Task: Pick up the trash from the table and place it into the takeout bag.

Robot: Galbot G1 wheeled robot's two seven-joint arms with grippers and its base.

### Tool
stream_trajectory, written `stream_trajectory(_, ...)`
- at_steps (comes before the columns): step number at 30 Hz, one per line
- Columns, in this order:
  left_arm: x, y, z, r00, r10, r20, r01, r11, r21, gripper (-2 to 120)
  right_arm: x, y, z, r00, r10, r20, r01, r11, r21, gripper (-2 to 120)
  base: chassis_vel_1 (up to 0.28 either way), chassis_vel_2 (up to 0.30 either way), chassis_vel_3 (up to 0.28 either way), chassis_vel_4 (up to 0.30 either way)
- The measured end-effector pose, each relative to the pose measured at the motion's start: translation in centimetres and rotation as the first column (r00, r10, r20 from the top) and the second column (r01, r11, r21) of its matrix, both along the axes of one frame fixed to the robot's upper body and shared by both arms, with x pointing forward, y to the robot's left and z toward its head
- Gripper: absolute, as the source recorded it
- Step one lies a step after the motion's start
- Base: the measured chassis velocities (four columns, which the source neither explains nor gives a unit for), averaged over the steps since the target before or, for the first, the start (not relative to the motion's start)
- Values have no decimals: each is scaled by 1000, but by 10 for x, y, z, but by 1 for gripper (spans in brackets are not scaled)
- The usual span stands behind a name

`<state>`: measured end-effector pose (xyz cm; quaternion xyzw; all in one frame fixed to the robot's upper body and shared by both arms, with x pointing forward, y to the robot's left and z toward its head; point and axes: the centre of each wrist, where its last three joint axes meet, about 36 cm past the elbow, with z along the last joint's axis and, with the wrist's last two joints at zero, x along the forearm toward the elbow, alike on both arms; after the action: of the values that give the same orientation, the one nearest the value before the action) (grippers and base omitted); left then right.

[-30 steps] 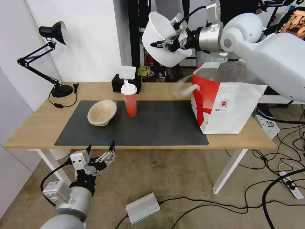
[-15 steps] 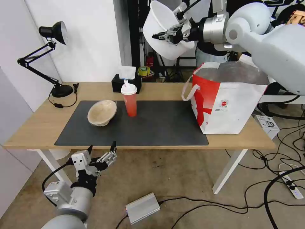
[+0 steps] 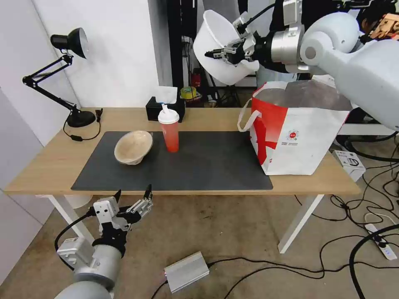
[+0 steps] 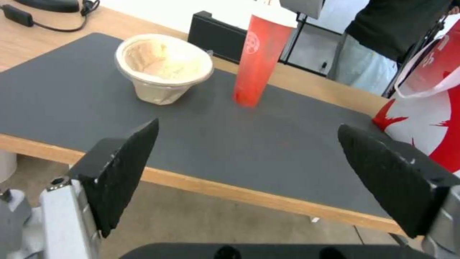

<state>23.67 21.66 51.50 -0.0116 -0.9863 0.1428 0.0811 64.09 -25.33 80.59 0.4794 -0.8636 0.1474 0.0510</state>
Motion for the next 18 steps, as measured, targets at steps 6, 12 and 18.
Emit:
stream_trajectory(6, -1, 0, -1, 1000, 2, -5, -2, 1000, 1, 100, -2, -7, -5, 1000, -9, -7, 9, 1000, 4, 0, 0, 0, 0, 0)
stream_trajectory(12, -3, -1, -2, 1000, 1, -14, -1, 1000, -5, 100, -3, -17, -13, 999, -27, -18, 27, 1000, 6, 0, 0, 0, 0, 0)
stream_trajectory(18, -2, -1, -2, 1000, -1, -14, 1, 1000, -4, 100, -7, -28, -15, 999, -44, -20, 44, 999, 2, 0, 0, 0, 0, 0)
